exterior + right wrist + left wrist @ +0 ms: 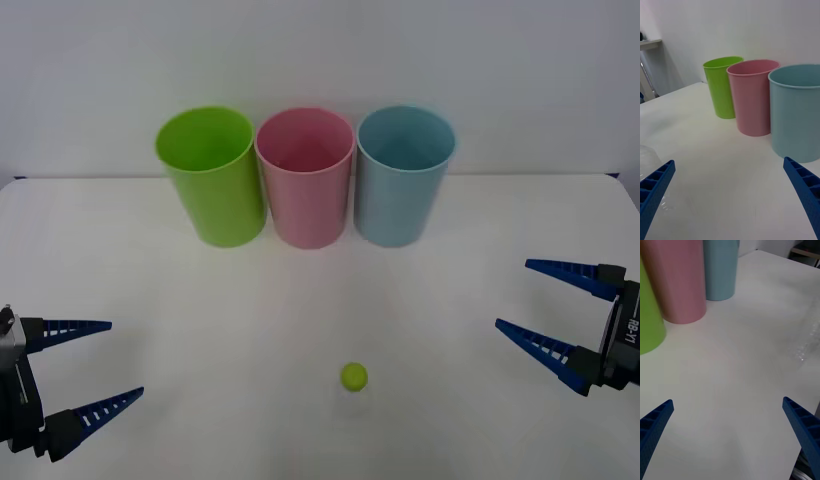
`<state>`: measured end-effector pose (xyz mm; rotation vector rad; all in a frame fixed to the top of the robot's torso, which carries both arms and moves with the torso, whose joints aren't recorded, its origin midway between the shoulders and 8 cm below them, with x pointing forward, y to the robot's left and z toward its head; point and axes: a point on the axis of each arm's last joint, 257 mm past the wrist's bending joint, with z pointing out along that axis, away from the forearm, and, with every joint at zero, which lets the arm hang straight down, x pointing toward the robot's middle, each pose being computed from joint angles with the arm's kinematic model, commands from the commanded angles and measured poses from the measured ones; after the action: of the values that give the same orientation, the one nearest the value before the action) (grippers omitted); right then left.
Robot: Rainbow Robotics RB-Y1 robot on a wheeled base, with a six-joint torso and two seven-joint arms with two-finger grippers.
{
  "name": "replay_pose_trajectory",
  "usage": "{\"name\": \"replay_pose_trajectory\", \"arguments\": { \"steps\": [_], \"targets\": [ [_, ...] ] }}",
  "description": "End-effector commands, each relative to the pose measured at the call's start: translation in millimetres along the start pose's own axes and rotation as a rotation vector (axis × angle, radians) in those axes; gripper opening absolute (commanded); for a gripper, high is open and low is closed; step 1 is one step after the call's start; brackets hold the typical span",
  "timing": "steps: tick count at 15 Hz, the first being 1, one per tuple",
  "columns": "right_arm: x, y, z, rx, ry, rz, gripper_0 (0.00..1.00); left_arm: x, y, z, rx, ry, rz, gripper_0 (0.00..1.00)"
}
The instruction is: Grasp the object on the table and drop it into the matching bin: aluminum can to the light blue bin, PET bottle to the pink bin.
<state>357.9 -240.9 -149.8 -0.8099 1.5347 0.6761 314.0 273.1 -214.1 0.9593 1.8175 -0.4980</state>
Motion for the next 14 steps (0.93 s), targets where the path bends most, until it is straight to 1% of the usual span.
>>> {"name": "replay_pose_trajectory", "arguments": {
  "steps": [1, 2, 3, 4, 8, 10, 12, 13, 14],
  "targets": [
    [0, 0.0, 0, 0.0, 0.0, 0.0, 1.0, 0, 0.0, 0, 0.0, 0.0, 0.0, 1.0],
    [0, 0.0, 0, 0.0, 0.0, 0.0, 1.0, 0, 0.0, 0, 0.0, 0.0, 0.0, 1.0],
    [9, 6.6, 0, 0.002, -0.014, 0.037, 1.0, 0, 0.0, 0, 0.0, 0.0, 0.0, 1.0],
    [5, 7.6, -1, -0.001, -0.02, 0.028, 1.0, 0, 0.0, 0, 0.0, 0.0, 0.0, 1.0],
    [7, 9.8, -9, -0.007, -0.019, 0.036, 1.0, 0, 0.0, 0, 0.0, 0.0, 0.0, 1.0],
    [15, 14.2, -17, -0.032, -0.021, 0.06, 1.0, 0, 0.0, 0, 0.0, 0.0, 0.0, 1.0],
    [26, 19.8, -28, -0.064, -0.007, 0.069, 1.0, 0, 0.0, 0, 0.0, 0.0, 0.0, 1.0],
    [33, 23.6, -34, -0.081, -0.003, 0.063, 1.0, 0, 0.0, 0, 0.0, 0.0, 0.0, 1.0],
    [38, 23.7, -36, -0.084, -0.005, 0.043, 1.0, 0, 0.0, 0, 0.0, 0.0, 0.0, 1.0]
  ]
}}
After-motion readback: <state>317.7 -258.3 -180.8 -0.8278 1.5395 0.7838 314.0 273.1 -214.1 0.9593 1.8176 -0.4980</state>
